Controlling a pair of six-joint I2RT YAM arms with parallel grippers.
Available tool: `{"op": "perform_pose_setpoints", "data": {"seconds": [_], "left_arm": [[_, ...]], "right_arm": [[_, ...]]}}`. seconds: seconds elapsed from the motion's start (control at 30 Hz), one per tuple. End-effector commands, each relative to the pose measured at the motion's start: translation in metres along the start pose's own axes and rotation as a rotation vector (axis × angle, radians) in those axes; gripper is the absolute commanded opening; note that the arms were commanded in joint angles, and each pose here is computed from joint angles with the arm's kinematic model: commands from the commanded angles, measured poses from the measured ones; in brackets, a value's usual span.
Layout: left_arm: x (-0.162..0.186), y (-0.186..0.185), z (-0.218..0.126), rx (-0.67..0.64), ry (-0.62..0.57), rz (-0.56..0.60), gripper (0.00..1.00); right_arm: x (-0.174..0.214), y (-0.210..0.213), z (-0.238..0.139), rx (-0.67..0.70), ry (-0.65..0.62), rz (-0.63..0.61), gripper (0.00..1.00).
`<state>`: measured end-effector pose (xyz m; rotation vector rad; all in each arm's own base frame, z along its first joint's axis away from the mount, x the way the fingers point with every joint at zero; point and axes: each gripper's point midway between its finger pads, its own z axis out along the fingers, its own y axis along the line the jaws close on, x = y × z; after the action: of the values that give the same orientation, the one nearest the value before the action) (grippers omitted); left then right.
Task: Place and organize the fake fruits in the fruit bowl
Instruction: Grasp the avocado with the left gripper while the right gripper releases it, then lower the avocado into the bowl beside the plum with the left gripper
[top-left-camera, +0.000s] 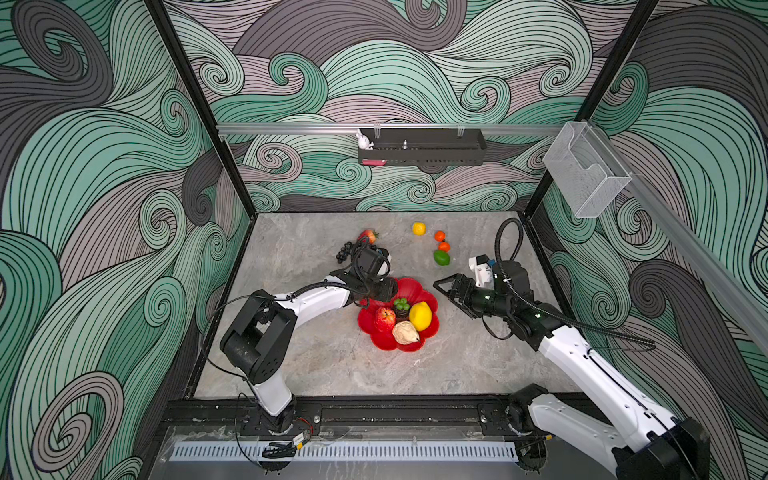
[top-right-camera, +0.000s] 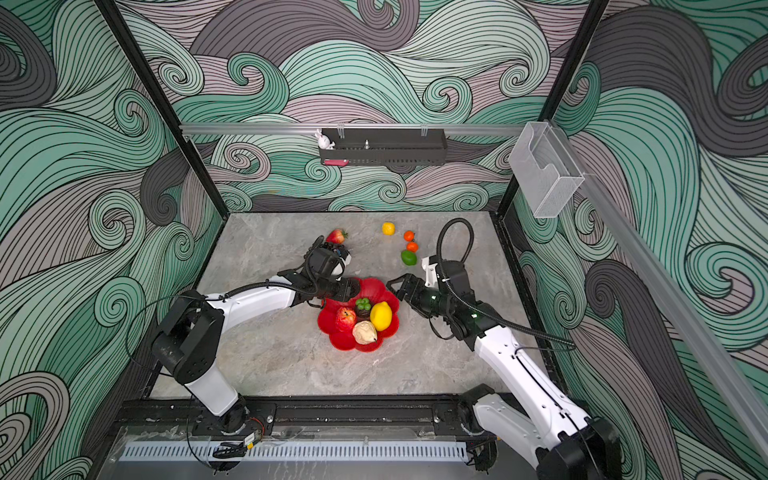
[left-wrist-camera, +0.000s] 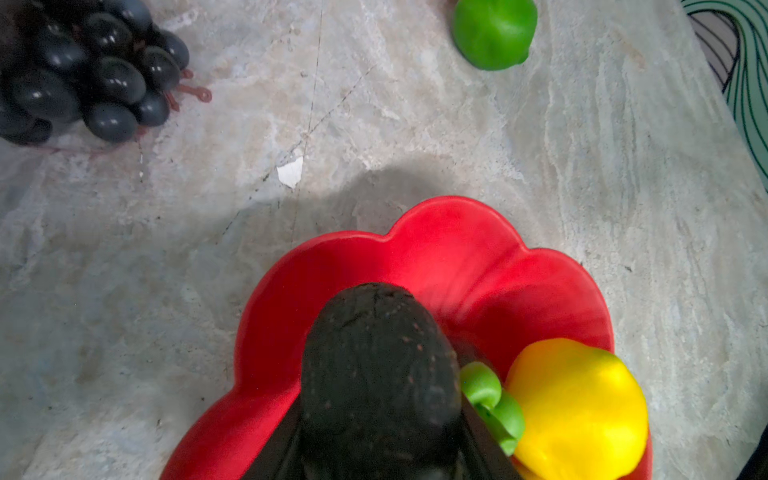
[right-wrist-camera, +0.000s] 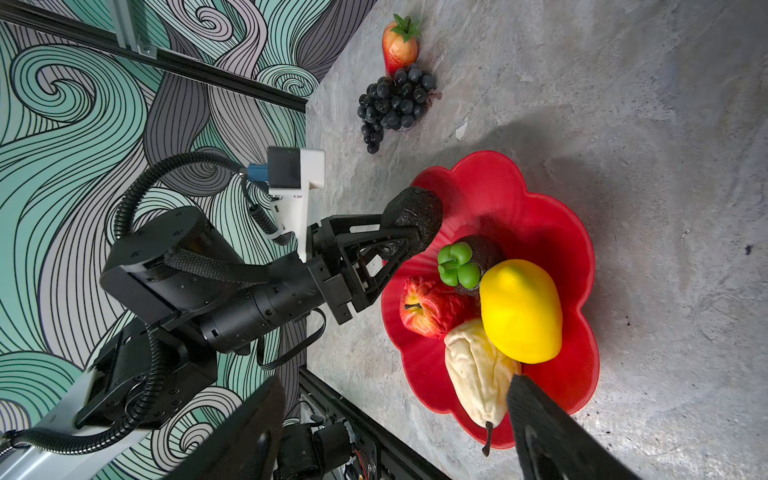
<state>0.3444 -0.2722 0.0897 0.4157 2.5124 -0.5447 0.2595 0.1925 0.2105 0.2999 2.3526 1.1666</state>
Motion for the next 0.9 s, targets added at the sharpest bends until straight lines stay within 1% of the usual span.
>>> {"op": "perform_pose_setpoints", "data": {"seconds": [0.0,0.47,0.67,0.87], "left_arm": [[-0.002,0.001,-0.002,0.012,0.026,-0.046,0.47],[0.008,-0.002,0.012,0.049,0.129,-0.082,0.5],[0.009,-0.002,0.008,0.044,0.133,-0.091,0.51],[0.01,0.008,-0.006,-0.011,0.106,-0.118,0.51]], "right_arm": [[0.003,-0.004,-0.001,0.003,0.005,-0.005,0.85],[0.004,-0.006,0.0,0.006,0.009,0.001,0.85],[0.004,-0.007,0.001,0.009,0.008,0.001,0.84],[0.005,-0.008,0.002,0.009,0.011,0.008,0.85]]}}
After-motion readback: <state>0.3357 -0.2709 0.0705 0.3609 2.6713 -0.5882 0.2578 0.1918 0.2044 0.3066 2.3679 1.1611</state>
